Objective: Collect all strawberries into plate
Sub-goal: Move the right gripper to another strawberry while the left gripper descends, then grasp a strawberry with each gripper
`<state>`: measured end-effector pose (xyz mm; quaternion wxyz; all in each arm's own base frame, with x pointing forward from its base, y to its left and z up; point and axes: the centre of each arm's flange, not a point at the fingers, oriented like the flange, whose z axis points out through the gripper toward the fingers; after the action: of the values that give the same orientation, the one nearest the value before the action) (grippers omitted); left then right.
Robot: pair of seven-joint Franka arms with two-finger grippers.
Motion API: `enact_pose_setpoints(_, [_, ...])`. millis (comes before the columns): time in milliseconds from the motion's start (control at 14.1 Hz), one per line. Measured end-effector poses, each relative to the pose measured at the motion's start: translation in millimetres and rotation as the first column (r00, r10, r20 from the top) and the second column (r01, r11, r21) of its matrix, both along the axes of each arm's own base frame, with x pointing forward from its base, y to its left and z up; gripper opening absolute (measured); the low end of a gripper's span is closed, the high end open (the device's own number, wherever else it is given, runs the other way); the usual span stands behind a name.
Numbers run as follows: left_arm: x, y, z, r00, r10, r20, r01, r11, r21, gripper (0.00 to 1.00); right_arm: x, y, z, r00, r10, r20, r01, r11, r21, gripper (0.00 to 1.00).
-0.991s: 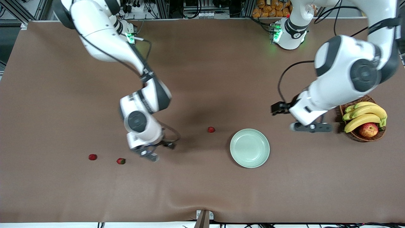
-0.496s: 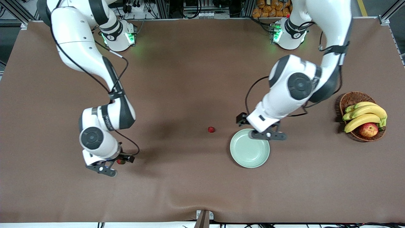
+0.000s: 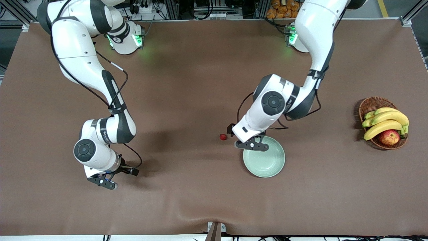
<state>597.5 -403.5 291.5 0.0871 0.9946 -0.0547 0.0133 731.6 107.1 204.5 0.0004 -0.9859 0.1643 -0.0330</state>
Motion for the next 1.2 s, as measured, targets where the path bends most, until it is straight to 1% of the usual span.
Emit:
enact_pose_setpoints(142, [-7, -23, -14, 1.000, 0.000, 0.023, 0.000, 1.000, -0.016, 1.00, 2, -5, -4, 1.000, 0.005, 0.015, -0.005, 1.000, 0.001, 1.00])
enact_pose_setpoints(354, [-15, -41, -32, 0.999, -0.015, 0.048, 0.017, 0.999, -0.030, 1.00, 2, -3, -13, 1.000, 0.007, 0.021, -0.007, 1.000, 0.003, 1.00])
enact_pose_setpoints(496, [-23, -52, -49, 0.998, -0.031, 0.052, 0.033, 0.999, -0.030, 0.96, 1, -3, -15, 1.000, 0.006, 0.019, -0.006, 1.000, 0.004, 1.00])
enact_pose_setpoints(566, [-27, -57, -58, 0.998, -0.038, 0.054, 0.040, 0.999, -0.030, 0.93, 1, -3, -16, 1.000, 0.005, 0.020, -0.005, 1.000, 0.005, 1.00])
enact_pose_setpoints(637, [-30, -61, -66, 0.998, -0.042, 0.055, 0.044, 0.999, -0.030, 0.93, 2, -3, -16, 1.000, 0.004, 0.022, -0.004, 1.000, 0.006, 1.00])
enact_pose_setpoints(708, [-33, -63, -74, 0.997, -0.046, 0.054, 0.048, 0.998, -0.027, 0.89, 2, -3, -16, 1.000, 0.003, 0.024, -0.003, 1.000, 0.007, 1.00])
enact_pose_setpoints(779, [-34, -65, -79, 0.997, -0.050, 0.054, 0.051, 0.998, -0.026, 0.88, 2, -3, -16, 1.000, 0.002, 0.025, -0.003, 1.000, 0.008, 1.00])
enact_pose_setpoints(920, [-36, -66, -82, 0.997, -0.054, 0.055, 0.056, 0.998, -0.024, 0.75, 2, -3, -16, 1.000, 0.002, 0.027, -0.002, 1.000, 0.009, 1.00])
enact_pose_setpoints(991, [-36, -67, -82, 0.997, -0.056, 0.055, 0.057, 0.998, -0.023, 0.75, 2, -3, -17, 1.000, 0.002, 0.030, -0.002, 1.000, 0.009, 1.00])
enact_pose_setpoints(1062, [-36, -67, -83, 0.997, -0.058, 0.055, 0.059, 0.998, -0.021, 0.73, 2, -3, -17, 0.999, 0.002, 0.033, -0.002, 1.000, 0.009, 1.00])
enact_pose_setpoints(1133, [-36, -66, -84, 0.997, -0.059, 0.055, 0.060, 0.998, -0.020, 0.72, 3, -3, -18, 0.999, 0.002, 0.034, -0.002, 1.000, 0.009, 0.95])
enact_pose_setpoints(1204, [-36, -65, -85, 0.996, -0.062, 0.056, 0.063, 0.998, -0.017, 0.71, 2, -2, -18, 0.999, 0.002, 0.034, -0.003, 1.000, 0.010, 0.95])
